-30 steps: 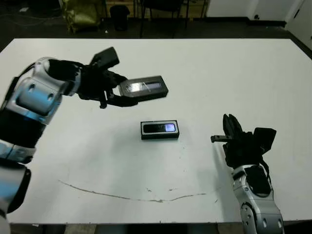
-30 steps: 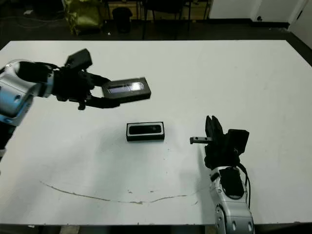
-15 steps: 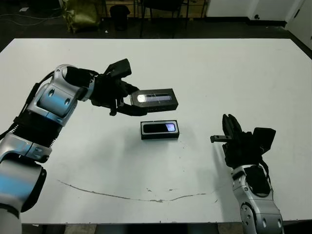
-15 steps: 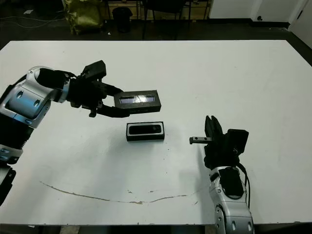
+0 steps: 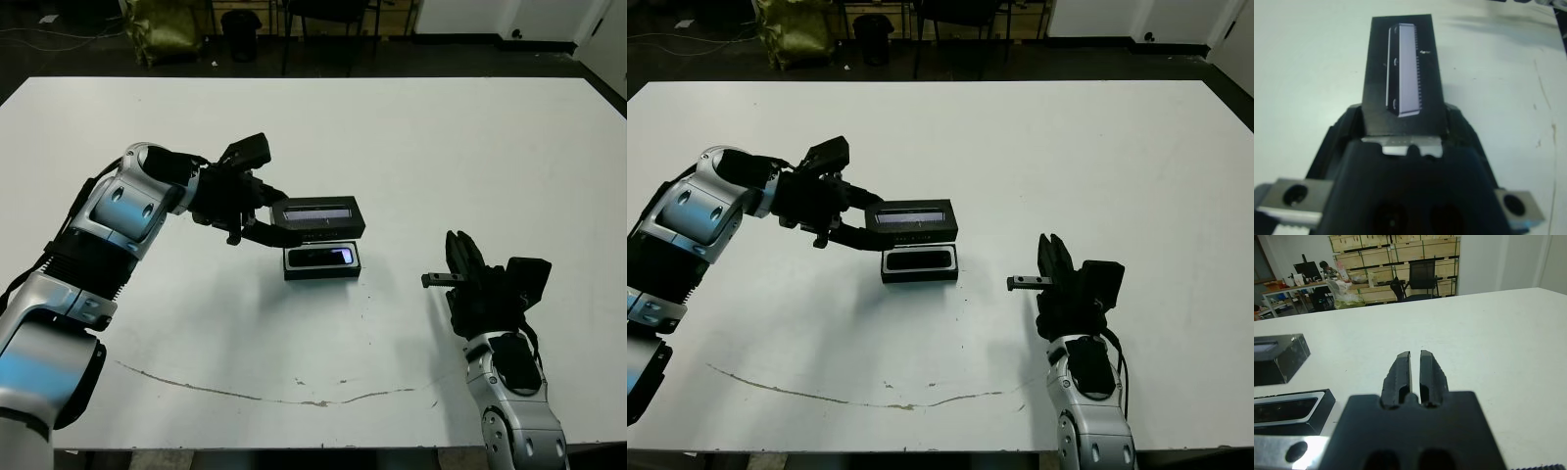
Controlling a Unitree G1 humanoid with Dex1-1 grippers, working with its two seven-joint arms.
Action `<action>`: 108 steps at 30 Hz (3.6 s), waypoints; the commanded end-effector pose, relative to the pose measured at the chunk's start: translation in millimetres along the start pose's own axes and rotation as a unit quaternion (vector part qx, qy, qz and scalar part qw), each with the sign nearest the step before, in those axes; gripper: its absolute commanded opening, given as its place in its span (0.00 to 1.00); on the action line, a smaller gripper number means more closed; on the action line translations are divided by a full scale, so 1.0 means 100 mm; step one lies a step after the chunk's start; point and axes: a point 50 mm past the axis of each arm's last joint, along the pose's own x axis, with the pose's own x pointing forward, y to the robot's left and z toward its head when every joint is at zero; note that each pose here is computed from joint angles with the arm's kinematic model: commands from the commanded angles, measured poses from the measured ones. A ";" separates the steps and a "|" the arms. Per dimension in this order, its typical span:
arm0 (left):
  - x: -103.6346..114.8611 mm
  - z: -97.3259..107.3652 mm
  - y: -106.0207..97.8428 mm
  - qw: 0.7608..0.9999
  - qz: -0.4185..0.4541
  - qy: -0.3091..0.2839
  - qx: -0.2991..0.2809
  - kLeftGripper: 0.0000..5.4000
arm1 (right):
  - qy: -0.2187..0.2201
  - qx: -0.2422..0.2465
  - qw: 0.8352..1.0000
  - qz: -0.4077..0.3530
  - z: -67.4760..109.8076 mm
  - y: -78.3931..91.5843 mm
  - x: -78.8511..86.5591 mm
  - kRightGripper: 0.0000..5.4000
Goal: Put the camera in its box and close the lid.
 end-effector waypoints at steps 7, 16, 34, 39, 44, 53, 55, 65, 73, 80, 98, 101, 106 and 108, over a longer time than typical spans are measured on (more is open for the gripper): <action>0.13 -0.08 0.00 1.000 -0.021 0.011 -0.001 0.46 | 0.012 0.001 1.000 -0.006 -0.04 -0.03 -0.02 0.00; 0.16 -0.11 -0.01 0.999 -0.018 0.026 0.004 0.46 | 0.010 0.001 1.000 -0.006 -0.04 -0.02 -0.02 0.00; 0.19 -0.08 -0.02 0.997 -0.009 0.064 0.033 0.46 | 0.014 0.003 1.000 -0.008 -0.05 -0.03 -0.03 0.00; 0.20 -0.09 -0.03 0.997 -0.017 0.067 0.021 0.46 | 0.008 0.002 1.000 -0.006 -0.06 -0.03 -0.03 0.00; 0.23 -0.09 -0.05 0.997 -0.022 0.076 0.027 0.46 | 0.015 0.003 1.000 -0.008 -0.06 -0.03 -0.03 0.00; 0.27 -0.11 -0.07 0.996 -0.031 0.081 0.031 0.46 | 0.016 0.004 1.000 -0.009 -0.07 -0.03 -0.04 0.00; 0.29 -0.12 -0.07 0.996 -0.035 0.080 0.027 0.46 | 0.016 0.003 1.000 -0.009 -0.07 -0.03 -0.04 0.00; 0.33 -0.13 -0.08 0.995 -0.033 0.094 0.031 0.46 | 0.013 -0.001 1.000 -0.005 -0.07 -0.04 -0.04 0.00; 0.32 -0.15 -0.06 0.994 -0.028 0.102 0.037 0.46 | 0.017 0.010 1.000 -0.006 -0.08 -0.03 -0.04 0.00; 0.29 -0.20 -0.02 0.993 -0.028 0.110 0.035 0.46 | 0.014 0.009 1.000 -0.001 -0.08 -0.03 -0.05 0.00; 0.31 -0.11 0.00 0.995 -0.026 0.091 0.017 0.46 | 0.022 0.012 1.000 -0.005 -0.10 -0.01 -0.06 0.00; 0.31 -0.09 0.00 0.996 -0.021 0.082 0.009 0.46 | 0.021 0.011 1.000 -0.005 -0.11 -0.01 -0.06 0.00; 0.29 -0.07 0.00 0.997 -0.020 0.076 0.000 0.46 | 0.020 0.005 1.000 -0.003 -0.09 -0.01 -0.05 0.00; 0.29 -0.08 0.00 0.997 -0.020 0.080 -0.002 0.46 | 0.020 0.005 1.000 -0.003 -0.08 0.00 -0.05 0.00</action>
